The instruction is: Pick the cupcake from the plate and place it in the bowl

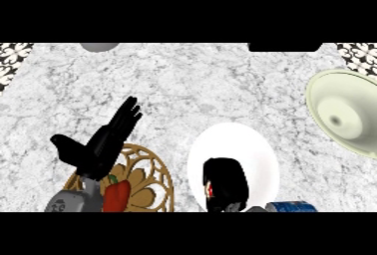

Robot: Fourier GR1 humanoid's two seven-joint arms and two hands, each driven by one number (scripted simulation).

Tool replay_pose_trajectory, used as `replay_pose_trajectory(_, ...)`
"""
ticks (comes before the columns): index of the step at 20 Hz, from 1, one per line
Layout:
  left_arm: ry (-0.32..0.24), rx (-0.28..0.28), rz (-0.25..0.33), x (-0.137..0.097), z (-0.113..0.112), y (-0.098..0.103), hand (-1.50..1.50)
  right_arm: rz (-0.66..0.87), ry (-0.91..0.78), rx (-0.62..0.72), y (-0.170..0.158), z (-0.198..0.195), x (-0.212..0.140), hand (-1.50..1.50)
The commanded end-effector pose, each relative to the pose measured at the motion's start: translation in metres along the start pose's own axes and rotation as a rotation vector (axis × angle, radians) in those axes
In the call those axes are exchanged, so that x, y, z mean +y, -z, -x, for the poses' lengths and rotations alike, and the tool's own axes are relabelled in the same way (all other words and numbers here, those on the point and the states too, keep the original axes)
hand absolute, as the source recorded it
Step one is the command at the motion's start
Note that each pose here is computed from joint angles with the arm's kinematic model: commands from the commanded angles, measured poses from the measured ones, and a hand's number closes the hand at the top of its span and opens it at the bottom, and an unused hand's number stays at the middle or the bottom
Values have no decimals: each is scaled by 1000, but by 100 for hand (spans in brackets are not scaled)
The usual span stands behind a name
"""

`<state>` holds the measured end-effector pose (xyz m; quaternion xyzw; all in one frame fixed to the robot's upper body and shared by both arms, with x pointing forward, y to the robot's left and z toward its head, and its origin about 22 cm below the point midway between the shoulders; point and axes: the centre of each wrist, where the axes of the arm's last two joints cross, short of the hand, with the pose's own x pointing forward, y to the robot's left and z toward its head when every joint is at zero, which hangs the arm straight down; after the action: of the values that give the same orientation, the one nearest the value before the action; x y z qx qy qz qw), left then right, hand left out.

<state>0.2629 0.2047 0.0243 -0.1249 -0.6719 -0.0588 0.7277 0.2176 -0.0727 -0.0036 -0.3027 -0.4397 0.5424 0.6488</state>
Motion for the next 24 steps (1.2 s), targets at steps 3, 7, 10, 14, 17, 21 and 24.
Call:
replay_pose_trajectory(3, 4, 5, -4, -8, 0, 5, 0, 59, -43, 0, 1, -15, -6, 150)
replay_pose_trajectory(7, -1, -3, -16, -8, -6, -6, 0, 104, -134, 46, -26, 33, -15, 150)
replay_pose_trajectory(10, -1, 9, -9, -3, 2, -14, 0, 88, -220, 20, -45, 106, -20, 150)
replay_pose_trajectory(14, 9, 8, -6, -2, -3, -10, 0, 206, -216, 56, -68, 138, -55, 150)
replay_pose_trajectory(17, 5, -5, -22, 19, -6, -3, 0, 305, -144, 30, -97, 128, -84, 150)
replay_pose_trajectory(21, 7, 7, -17, -3, -11, -4, 0, 404, -107, -7, -136, 124, -124, 150)
replay_pose_trajectory(24, -6, 0, -32, 19, 6, 1, 0, 545, -82, -3, -162, 111, -133, 150)
